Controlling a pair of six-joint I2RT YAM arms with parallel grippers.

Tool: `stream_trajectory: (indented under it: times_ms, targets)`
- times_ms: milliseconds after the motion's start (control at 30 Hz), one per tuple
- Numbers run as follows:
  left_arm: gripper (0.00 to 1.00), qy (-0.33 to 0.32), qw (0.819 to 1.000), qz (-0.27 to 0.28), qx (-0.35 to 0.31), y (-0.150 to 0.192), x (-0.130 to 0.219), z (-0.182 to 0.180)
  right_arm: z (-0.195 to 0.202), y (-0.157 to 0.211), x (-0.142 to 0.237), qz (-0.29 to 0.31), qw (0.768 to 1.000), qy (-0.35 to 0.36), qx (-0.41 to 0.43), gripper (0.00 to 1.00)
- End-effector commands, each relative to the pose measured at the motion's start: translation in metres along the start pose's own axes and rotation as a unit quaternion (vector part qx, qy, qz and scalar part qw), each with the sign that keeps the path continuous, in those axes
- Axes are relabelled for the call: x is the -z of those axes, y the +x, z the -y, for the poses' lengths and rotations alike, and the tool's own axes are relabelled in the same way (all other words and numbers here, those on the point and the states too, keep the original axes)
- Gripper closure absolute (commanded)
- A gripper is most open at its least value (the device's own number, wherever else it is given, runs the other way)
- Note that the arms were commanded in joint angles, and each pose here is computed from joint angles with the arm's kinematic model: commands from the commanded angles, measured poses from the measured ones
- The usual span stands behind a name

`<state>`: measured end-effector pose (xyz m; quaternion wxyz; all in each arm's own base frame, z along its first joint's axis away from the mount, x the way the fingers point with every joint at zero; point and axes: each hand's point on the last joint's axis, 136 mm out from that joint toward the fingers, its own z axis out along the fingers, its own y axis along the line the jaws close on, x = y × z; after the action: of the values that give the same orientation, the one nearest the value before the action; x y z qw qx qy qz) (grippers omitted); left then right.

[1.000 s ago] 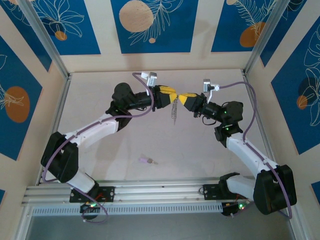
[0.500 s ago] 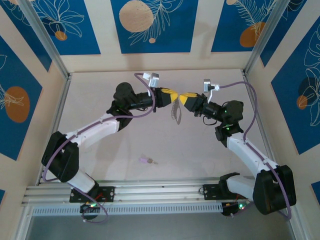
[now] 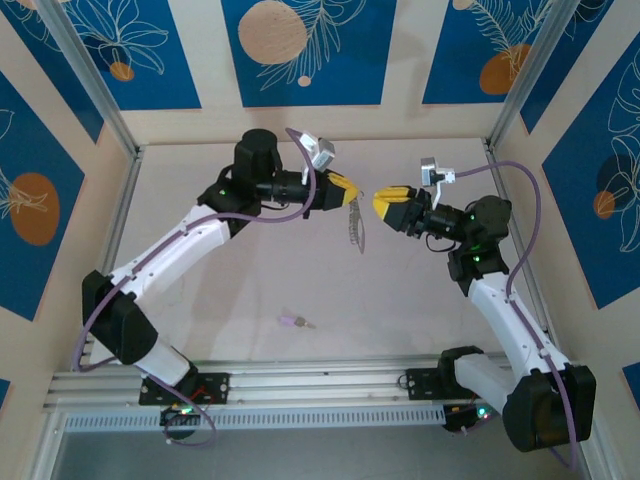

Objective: Put the keys on the keyring

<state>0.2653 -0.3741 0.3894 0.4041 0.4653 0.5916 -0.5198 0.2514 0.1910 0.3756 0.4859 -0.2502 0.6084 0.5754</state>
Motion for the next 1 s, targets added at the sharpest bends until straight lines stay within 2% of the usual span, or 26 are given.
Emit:
stream_trajectory:
  times_ms: [0, 500, 967]
  targets:
    - [1.0, 0.022, 0.998, -0.051, -0.015, 0.016, -0.001, 0.011, -0.01, 0.002, -0.004, -0.024, 0.999, -0.024, 0.011, 0.65]
    - [1.0, 0.023, 0.998, -0.058, -0.023, 0.016, -0.002, 0.013, -0.007, 0.006, -0.025, -0.032, 0.999, -0.041, 0.007, 0.68]
    - [1.0, 0.017, 0.998, -0.054, -0.031, 0.012, -0.001, 0.011, 0.014, 0.021, -0.023, -0.03, 0.999, -0.015, -0.015, 0.73]
